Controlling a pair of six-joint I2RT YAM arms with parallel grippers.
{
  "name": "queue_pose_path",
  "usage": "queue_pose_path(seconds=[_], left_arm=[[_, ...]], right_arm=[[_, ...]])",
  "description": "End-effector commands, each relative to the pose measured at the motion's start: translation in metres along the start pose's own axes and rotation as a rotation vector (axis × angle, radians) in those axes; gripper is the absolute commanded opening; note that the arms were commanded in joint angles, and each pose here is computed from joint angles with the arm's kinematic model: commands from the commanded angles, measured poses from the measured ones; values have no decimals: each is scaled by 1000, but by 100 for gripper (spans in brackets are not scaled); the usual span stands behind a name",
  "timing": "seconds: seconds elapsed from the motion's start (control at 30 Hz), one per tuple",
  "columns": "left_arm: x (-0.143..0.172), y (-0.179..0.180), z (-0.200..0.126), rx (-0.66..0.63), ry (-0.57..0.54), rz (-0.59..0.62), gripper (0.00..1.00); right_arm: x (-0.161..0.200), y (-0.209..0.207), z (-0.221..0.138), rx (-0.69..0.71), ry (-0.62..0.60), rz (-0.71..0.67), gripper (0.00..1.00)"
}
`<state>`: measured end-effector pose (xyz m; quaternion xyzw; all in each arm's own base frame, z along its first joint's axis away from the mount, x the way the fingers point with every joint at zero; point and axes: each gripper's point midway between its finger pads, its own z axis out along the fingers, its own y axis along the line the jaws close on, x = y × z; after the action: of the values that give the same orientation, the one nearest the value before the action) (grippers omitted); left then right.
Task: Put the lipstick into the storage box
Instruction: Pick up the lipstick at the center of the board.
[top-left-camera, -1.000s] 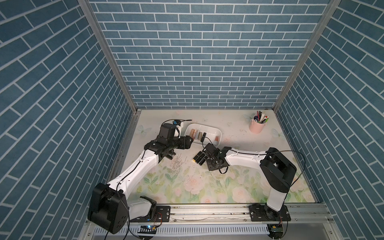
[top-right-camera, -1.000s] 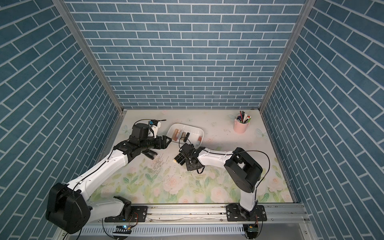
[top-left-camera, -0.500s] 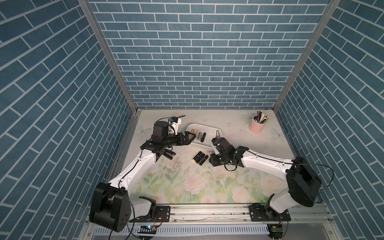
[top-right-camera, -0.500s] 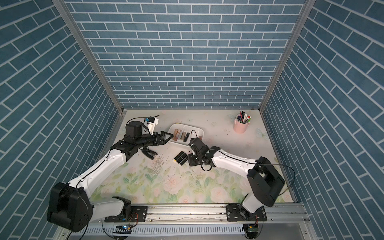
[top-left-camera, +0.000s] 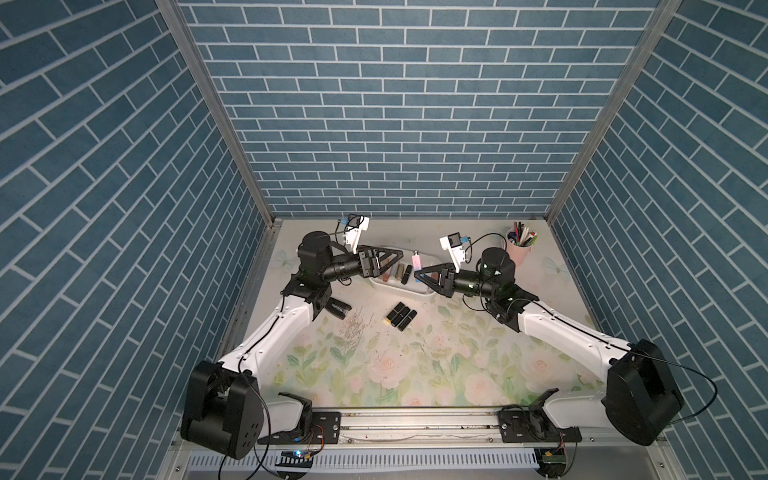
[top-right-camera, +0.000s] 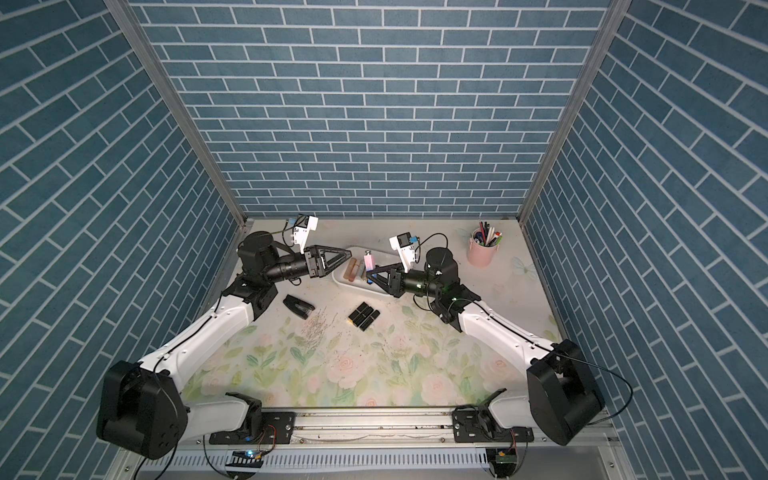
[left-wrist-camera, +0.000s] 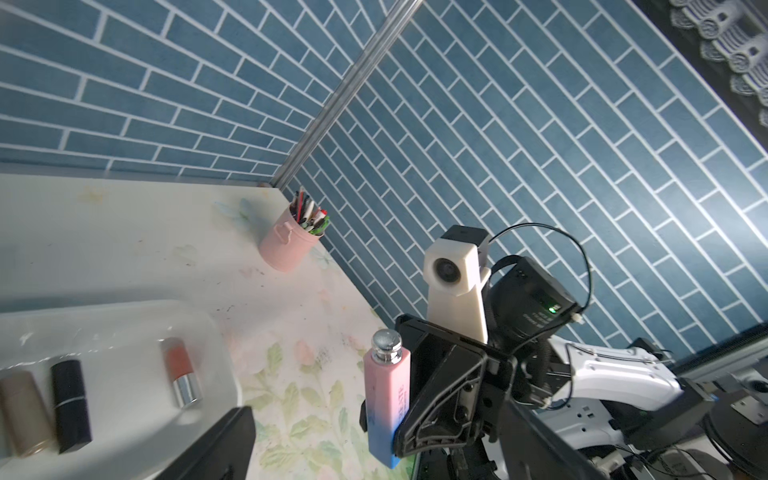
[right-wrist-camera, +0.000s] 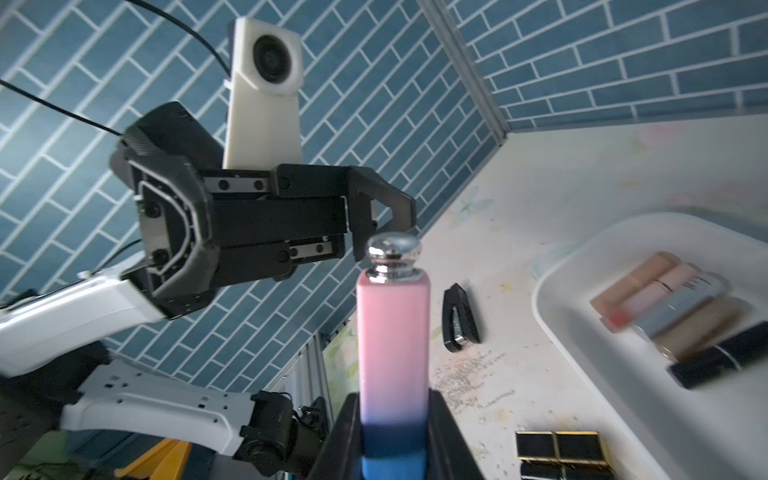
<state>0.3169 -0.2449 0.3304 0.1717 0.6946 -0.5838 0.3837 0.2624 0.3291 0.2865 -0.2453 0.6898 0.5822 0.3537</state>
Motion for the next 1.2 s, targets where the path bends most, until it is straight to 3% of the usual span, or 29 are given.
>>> queue_pose_path(seconds=[0.0,0.27,0.5,0.67,0.9,1.17], left_arm=[[-10,-34,8,118,-2,73,95],[-5,-44,21,159,25,83,86],[-2,-57,33,200,43,97,70],[6,-66,42,241,73,102,65],[12,-70,47,262,97,105,39],[15,-69,48,260,112,101,40]], right_arm=[[-20,42,-6,-201,-56,-60,14],[-27,57,-7,-276,-64,-77,14],[-26,64,-11,-319,-70,-71,14],[-24,65,-11,-321,-69,-70,14],[-23,63,-11,-321,-68,-68,14],[-22,62,-11,-320,-68,-67,13]])
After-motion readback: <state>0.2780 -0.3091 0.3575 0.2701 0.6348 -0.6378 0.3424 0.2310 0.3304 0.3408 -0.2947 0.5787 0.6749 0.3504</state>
